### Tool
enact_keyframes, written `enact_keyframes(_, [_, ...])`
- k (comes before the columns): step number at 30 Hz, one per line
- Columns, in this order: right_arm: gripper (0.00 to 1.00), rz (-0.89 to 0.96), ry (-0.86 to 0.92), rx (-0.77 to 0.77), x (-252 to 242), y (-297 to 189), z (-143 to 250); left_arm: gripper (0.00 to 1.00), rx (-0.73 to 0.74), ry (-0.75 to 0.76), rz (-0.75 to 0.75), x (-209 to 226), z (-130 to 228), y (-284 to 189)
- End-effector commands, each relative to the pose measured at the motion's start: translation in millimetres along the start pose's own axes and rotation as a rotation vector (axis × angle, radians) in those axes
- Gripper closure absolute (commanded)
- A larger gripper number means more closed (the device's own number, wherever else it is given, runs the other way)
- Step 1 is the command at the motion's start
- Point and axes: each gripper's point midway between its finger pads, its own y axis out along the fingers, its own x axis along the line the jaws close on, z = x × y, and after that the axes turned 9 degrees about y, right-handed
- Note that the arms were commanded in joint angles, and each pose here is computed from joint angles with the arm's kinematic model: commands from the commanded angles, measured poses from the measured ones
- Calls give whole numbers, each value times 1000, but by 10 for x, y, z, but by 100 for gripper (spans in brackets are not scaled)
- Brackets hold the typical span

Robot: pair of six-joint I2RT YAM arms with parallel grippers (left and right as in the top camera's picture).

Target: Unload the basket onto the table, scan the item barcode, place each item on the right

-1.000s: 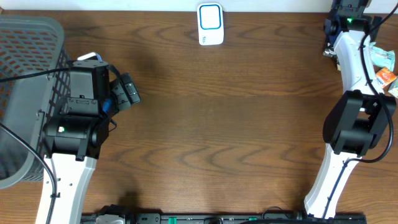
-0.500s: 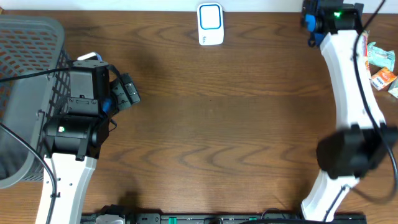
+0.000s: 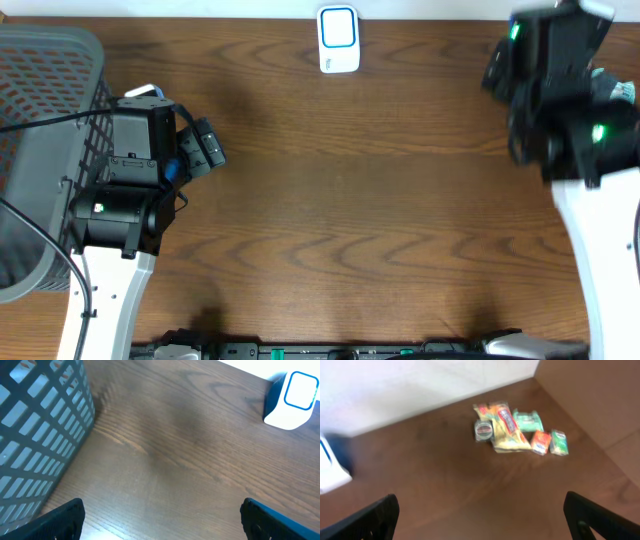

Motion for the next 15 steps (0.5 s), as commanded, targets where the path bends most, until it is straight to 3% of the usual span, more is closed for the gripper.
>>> enact_keyframes(1, [1,-26,-23,41,-139,-165,390,2,-8,9,-7,24,-16,-18])
enact_keyframes(8, [1,-245,-138,439,-192,-471,1506,2,-8,9,-7,24,-16,-18])
enact_keyframes(12, [1,-276,-170,606,-266,-625,1839,2,-8,9,-7,24,-16,-18])
enact_keyframes(15, [1,-265,-181,629,-308,-648,1885,2,-8,9,-7,24,-16,-18])
